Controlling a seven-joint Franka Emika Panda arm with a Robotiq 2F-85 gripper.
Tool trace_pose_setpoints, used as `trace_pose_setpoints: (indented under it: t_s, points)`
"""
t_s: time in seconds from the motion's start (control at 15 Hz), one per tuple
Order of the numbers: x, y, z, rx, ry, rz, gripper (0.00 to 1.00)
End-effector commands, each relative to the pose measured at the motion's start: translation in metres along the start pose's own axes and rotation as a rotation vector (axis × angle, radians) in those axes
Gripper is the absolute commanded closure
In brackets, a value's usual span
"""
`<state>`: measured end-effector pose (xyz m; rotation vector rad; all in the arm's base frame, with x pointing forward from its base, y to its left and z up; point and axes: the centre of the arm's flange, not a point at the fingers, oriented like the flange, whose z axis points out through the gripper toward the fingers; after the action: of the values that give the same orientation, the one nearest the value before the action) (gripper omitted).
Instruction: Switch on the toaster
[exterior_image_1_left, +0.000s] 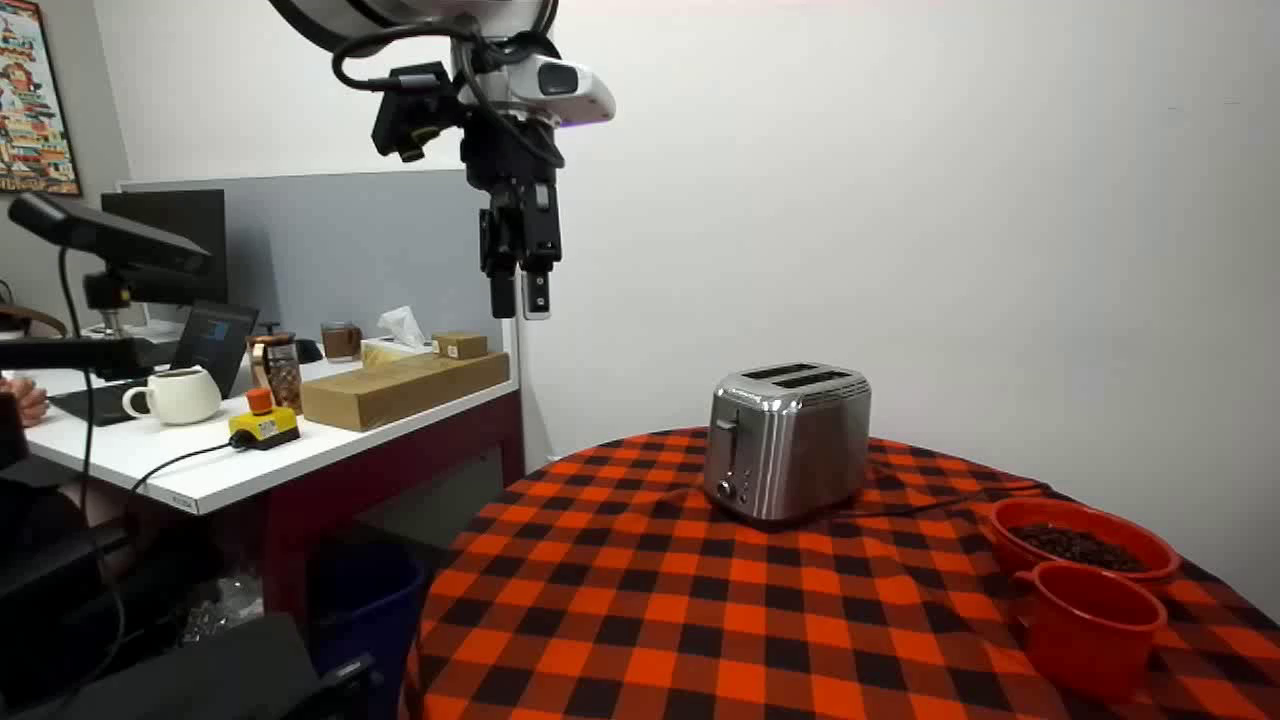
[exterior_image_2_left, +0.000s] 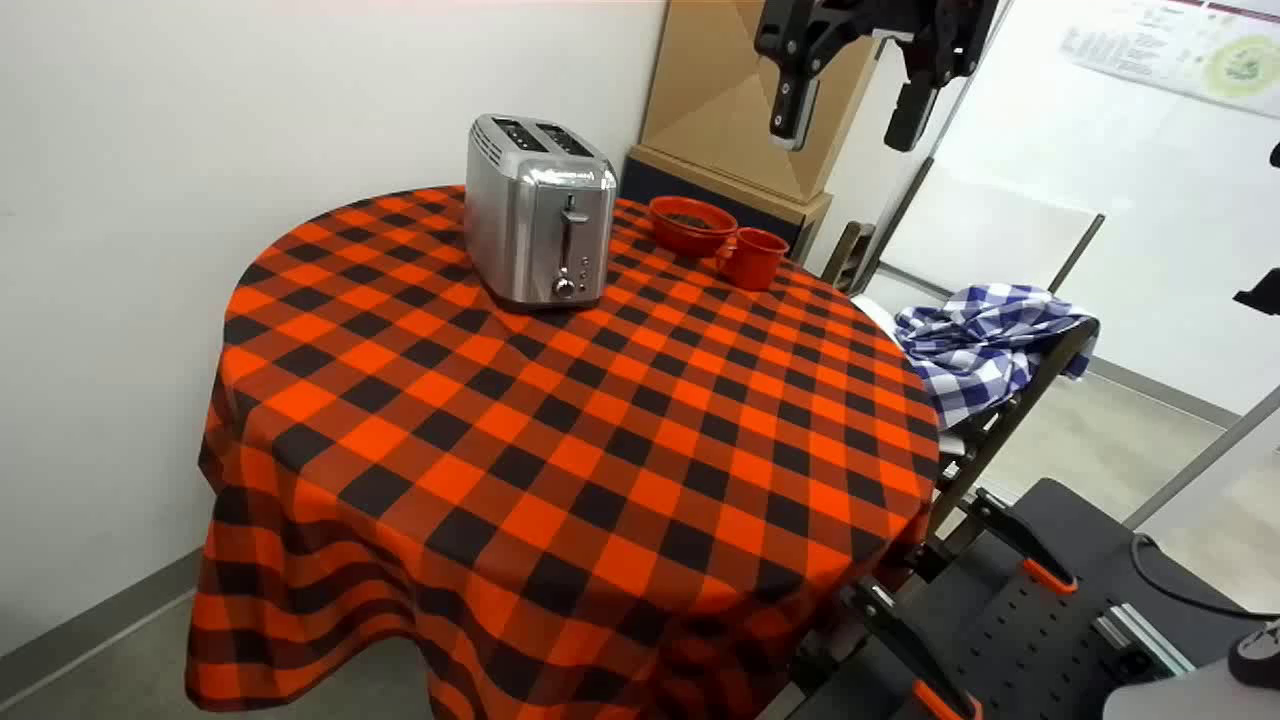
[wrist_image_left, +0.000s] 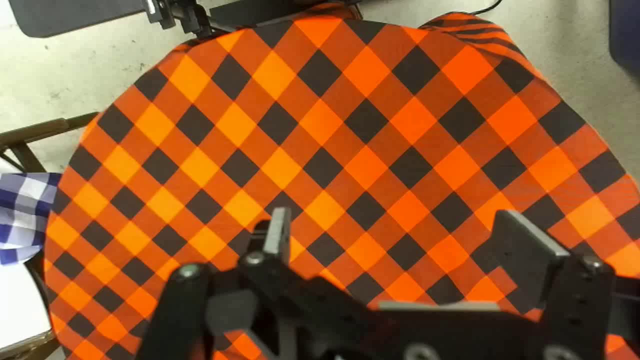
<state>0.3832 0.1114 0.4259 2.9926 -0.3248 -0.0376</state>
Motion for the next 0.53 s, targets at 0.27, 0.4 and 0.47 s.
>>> trace_pose_setpoints:
  t_s: [0.27,0.4,0.47]
  points:
    - [0.039,-0.018,-0.004,-0.037,0.041,-0.078,0.00]
    - [0.058,-0.026,-0.008,-0.036,0.061,-0.082,0.00]
    - [0.069,-0.030,-0.010,-0.032,0.071,-0.093,0.00]
